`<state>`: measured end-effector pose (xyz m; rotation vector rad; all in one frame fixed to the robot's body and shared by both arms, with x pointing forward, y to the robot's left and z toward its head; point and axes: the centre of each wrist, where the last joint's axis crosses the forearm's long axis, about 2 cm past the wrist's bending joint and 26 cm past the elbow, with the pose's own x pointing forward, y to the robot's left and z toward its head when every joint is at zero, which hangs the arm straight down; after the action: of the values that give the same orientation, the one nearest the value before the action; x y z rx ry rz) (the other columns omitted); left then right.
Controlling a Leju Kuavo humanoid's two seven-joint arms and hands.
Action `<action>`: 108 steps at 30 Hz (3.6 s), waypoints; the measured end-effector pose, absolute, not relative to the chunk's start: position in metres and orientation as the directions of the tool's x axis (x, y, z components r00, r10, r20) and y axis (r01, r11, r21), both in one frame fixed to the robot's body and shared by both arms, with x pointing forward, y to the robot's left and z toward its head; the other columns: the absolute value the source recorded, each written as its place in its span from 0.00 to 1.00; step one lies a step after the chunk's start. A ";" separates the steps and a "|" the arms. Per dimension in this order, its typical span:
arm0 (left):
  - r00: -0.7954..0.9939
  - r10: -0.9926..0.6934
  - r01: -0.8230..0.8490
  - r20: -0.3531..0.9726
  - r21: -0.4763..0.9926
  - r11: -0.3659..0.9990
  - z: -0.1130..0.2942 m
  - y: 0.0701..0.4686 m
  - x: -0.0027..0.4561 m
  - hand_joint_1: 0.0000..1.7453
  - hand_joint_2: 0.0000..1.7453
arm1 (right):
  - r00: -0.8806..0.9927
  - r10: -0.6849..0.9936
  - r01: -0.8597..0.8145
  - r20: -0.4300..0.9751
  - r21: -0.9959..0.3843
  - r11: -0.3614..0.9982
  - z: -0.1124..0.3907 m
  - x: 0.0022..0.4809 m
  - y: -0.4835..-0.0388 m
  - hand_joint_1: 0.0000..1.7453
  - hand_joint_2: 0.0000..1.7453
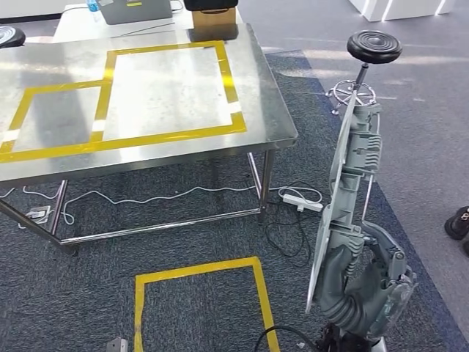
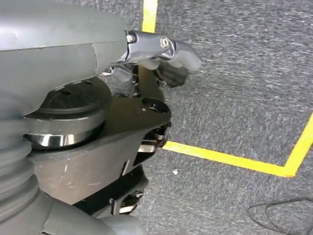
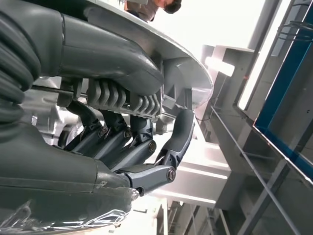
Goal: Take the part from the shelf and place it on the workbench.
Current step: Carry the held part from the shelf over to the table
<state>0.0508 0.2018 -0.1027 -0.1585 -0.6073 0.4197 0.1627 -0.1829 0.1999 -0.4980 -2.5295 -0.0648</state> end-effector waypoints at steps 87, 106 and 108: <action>0.703 0.446 -0.350 0.554 -0.277 0.895 -0.102 0.200 0.051 0.00 1.00 | -0.707 0.336 0.454 0.623 0.035 0.890 0.206 0.169 -0.190 1.00 1.00; 0.659 0.445 -0.332 0.606 -0.296 0.896 -0.102 0.202 0.052 0.00 1.00 | -0.746 0.343 0.398 0.571 -0.030 0.917 0.207 0.165 -0.182 1.00 1.00; 0.660 0.445 -0.333 0.605 -0.296 0.895 -0.103 0.202 0.051 0.00 1.00 | -0.748 0.341 0.395 0.570 -0.031 0.918 0.207 0.165 -0.182 1.00 1.00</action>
<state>0.0514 0.2019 -0.1026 -0.1644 -0.7273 0.4423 0.1651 -0.1817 0.2066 -0.5247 -2.4840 -0.1224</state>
